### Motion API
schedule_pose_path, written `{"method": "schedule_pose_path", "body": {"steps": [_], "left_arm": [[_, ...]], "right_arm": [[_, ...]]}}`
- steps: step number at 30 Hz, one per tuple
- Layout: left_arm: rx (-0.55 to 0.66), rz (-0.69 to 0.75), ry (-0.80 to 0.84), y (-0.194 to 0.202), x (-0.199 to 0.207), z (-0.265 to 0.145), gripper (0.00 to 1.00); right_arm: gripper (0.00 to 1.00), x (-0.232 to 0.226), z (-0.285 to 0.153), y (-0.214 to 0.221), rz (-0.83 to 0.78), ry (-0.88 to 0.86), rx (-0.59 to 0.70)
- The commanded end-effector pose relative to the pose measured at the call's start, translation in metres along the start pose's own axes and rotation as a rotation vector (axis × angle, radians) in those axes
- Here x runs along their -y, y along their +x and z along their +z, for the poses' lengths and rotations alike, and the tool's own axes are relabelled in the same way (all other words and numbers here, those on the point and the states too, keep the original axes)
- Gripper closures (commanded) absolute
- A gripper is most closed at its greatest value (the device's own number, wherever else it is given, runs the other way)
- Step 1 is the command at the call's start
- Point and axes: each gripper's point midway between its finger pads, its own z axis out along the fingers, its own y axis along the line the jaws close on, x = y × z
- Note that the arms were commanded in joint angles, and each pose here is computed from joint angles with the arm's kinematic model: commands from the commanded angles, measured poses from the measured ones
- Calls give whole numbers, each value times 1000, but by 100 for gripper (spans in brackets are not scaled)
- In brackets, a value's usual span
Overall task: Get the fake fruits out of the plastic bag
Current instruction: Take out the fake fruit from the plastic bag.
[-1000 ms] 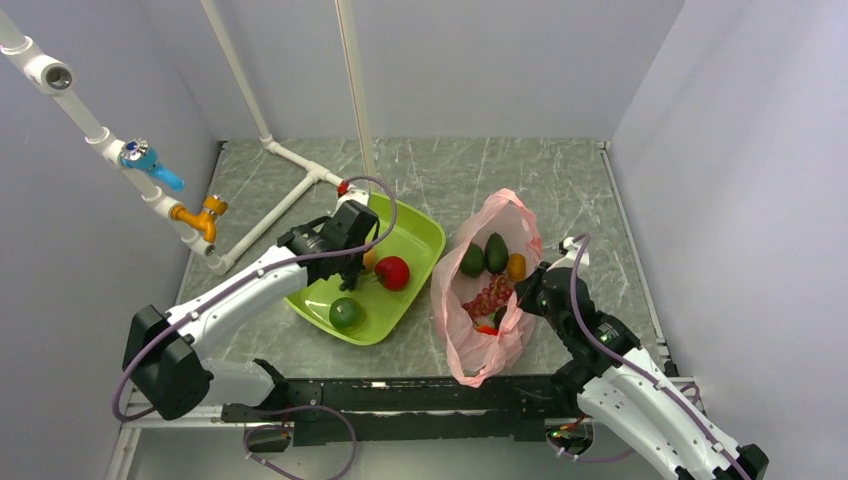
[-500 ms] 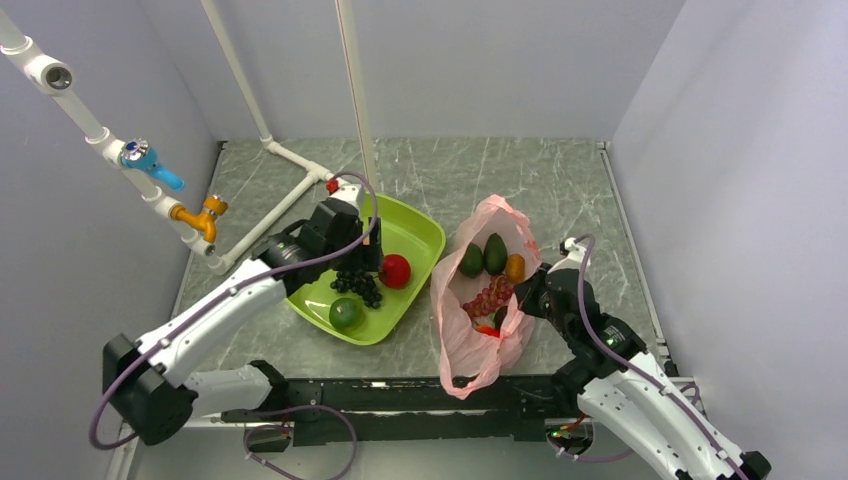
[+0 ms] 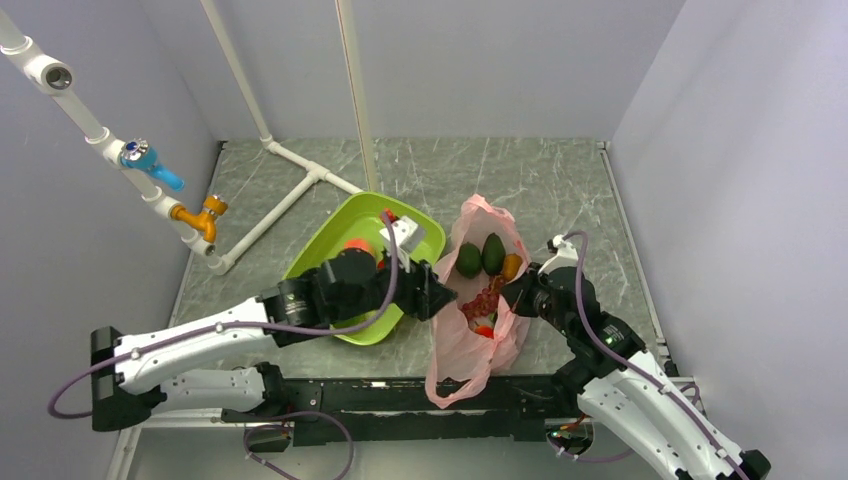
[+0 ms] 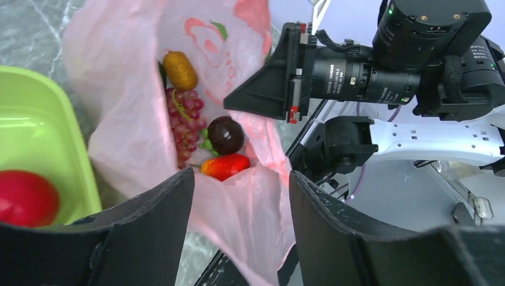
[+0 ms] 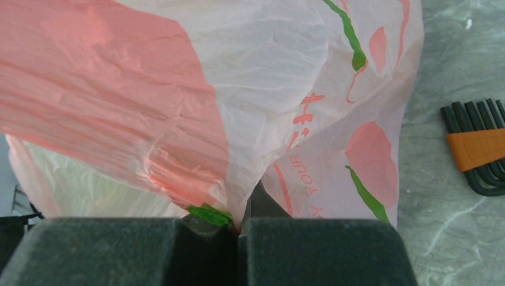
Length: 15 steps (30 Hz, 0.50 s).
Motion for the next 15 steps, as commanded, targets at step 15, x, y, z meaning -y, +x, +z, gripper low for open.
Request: {"method": "schedule_pose_path", "body": {"steps": [15], "left_arm": [[-135,112,-460,67,-48,161,52]], "right_arm": [[100,-19,-12,-19,-8,-97,81]]}}
